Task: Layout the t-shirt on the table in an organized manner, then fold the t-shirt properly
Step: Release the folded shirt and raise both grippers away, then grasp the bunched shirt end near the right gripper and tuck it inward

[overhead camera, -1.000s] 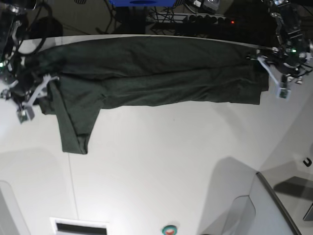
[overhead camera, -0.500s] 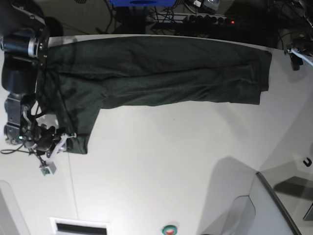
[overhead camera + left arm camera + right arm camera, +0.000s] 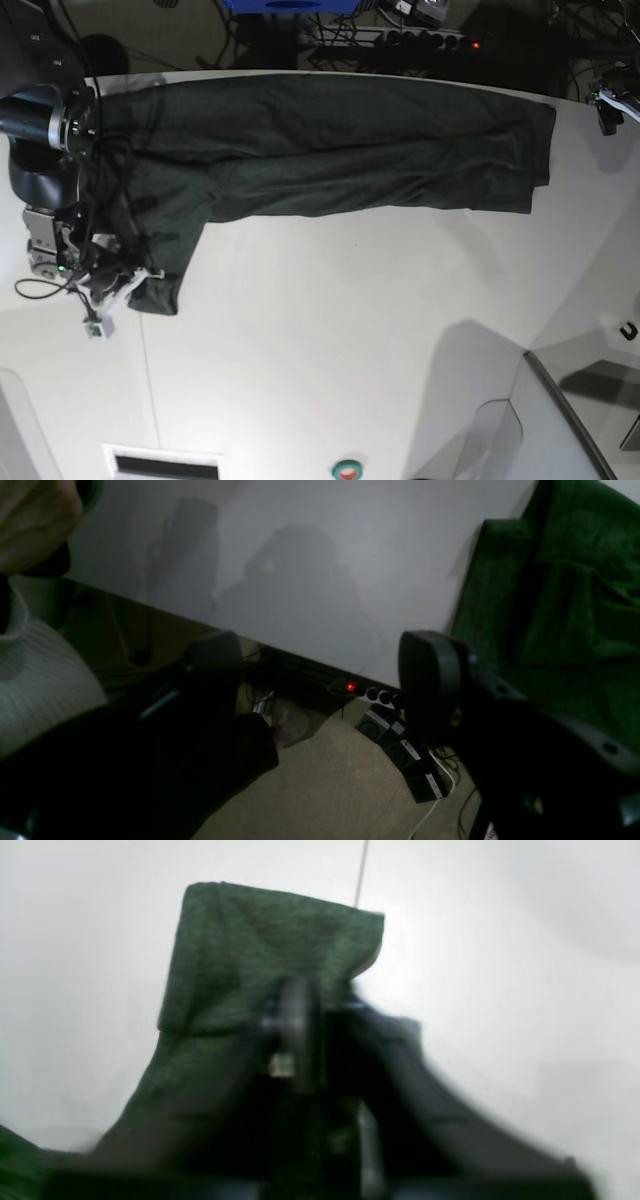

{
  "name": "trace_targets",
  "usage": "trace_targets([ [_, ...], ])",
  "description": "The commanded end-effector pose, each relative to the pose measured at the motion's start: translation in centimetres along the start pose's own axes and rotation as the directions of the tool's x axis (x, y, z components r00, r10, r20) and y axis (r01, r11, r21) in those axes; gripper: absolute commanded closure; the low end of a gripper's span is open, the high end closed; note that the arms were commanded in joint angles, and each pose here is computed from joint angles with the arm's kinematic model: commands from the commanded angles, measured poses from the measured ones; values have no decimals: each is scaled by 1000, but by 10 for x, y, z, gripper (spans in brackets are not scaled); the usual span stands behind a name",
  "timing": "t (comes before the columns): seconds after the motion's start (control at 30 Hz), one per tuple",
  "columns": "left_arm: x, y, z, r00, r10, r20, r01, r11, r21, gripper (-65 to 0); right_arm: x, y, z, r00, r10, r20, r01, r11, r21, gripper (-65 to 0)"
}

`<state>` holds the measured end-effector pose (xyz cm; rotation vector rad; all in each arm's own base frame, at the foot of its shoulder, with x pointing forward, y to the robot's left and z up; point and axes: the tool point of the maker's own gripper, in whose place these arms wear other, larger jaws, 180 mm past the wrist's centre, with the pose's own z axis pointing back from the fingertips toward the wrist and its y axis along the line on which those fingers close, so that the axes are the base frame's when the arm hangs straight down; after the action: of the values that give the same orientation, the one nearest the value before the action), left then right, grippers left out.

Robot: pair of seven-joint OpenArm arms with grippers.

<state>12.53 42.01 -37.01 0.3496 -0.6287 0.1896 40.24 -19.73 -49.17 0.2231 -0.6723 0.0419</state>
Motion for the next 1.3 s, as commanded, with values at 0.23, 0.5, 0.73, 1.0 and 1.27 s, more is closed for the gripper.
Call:
trace_targets([
  [0.23,4,-5,-6,1000,-22,3,22,999,-27,-471,29,-8,37,984,152,96,-145,986,-81,0],
  [0.5,5,-31,-15,998,-61,-2,60,994,-92,-471,11,29,100,942,319,105,-313,947,-71,0],
  [0.73,16,-42,-23,997,-81,9,82,992,-96,-471,-29,79,150,931,337,139,-341,940,6,0],
  [1.0,13,-64,-34,984,-177,-26,172,977,-125,-471,-90,126,169,948,305,88,-316,934,165,0],
  [1.27,14,-61,-34,984,-174,-24,170,978,-121,-471,-142,114,154,965,256,-60,-240,952,192,-153],
])
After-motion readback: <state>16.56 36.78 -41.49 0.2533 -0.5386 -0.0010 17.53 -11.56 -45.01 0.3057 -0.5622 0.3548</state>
